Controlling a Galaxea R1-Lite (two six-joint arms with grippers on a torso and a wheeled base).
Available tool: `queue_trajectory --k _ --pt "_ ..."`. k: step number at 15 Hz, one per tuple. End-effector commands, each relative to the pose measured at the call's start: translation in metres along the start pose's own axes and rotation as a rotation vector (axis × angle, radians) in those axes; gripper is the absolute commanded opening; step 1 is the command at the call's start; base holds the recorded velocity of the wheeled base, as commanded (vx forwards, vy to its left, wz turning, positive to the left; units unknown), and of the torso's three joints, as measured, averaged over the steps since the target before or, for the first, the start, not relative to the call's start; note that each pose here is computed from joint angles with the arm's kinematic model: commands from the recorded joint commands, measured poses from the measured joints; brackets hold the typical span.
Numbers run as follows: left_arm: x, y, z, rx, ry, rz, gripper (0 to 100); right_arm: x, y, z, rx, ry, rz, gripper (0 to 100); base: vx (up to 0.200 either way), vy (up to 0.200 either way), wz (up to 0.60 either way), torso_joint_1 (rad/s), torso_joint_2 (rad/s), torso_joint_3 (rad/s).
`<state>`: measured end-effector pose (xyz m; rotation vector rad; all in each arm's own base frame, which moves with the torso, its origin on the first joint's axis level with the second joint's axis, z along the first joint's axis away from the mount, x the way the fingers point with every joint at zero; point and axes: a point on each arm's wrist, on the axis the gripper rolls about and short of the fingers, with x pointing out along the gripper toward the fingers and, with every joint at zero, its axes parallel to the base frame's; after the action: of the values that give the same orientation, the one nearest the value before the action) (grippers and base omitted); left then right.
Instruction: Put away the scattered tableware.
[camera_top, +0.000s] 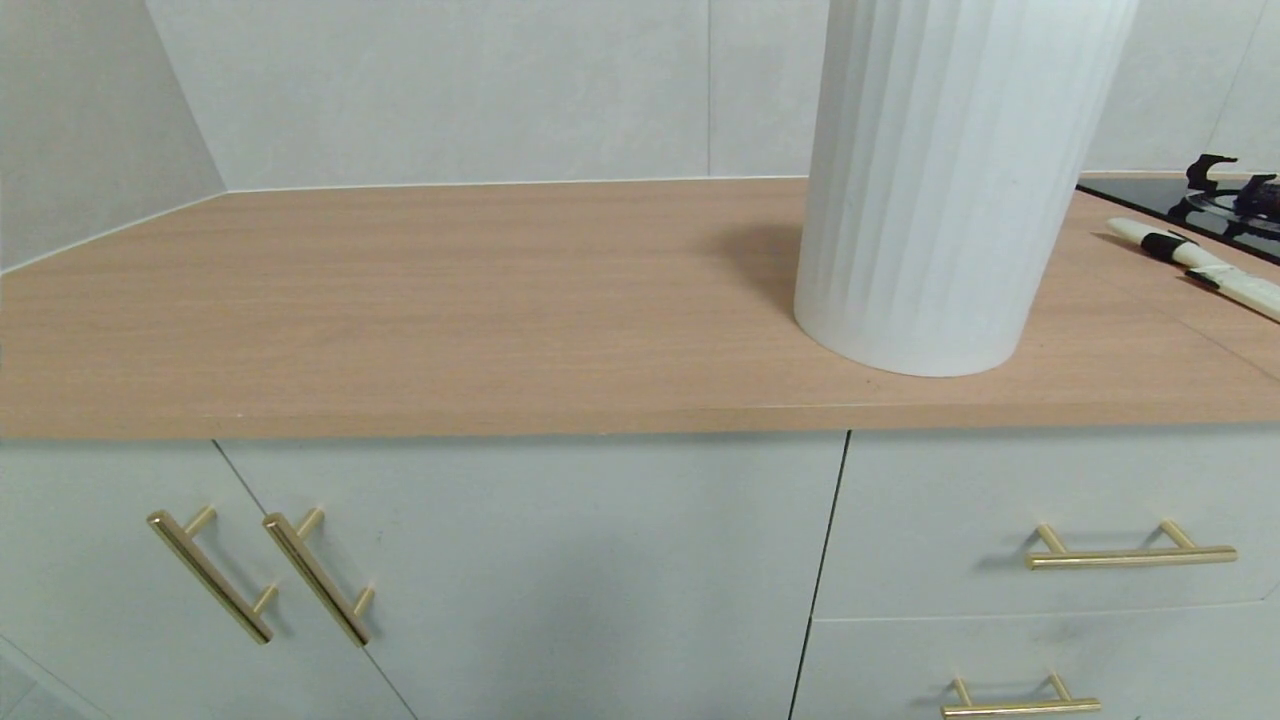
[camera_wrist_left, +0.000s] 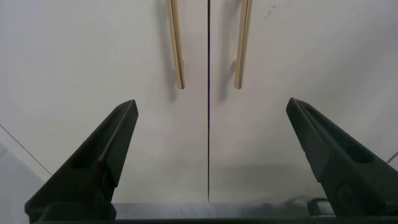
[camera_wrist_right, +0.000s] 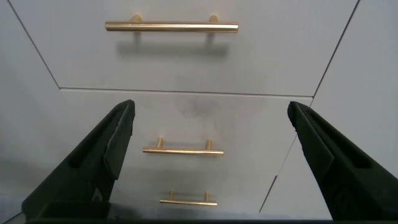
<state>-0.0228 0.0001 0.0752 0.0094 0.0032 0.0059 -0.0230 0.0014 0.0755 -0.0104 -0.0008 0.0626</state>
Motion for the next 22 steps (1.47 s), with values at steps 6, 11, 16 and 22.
queue_trajectory --k 6,11,16,22 --pt "0.0001 0.0 0.0 0.0 0.001 0.0 100 0.0 0.0 0.0002 0.0 0.0 0.0 100 0.0 -0.2 0.0 0.001 0.0 0.005" --pt "0.0001 0.0 0.0 0.0 0.001 0.0 100 0.0 0.0 0.0002 -0.002 0.0 0.002 100 0.0 -0.2 0.0 0.003 0.0 0.001" --pt "0.0001 0.0 0.0 0.0 0.001 0.0 100 0.0 0.0 0.0002 -0.002 0.0 0.002 100 0.0 0.0 0.0 0.0 0.0 0.0" --pt "0.0001 0.0 0.0 0.0 0.001 0.0 100 0.0 0.0 0.0002 -0.002 0.0 0.002 100 0.0 0.0 0.0 0.0 0.0 0.0"
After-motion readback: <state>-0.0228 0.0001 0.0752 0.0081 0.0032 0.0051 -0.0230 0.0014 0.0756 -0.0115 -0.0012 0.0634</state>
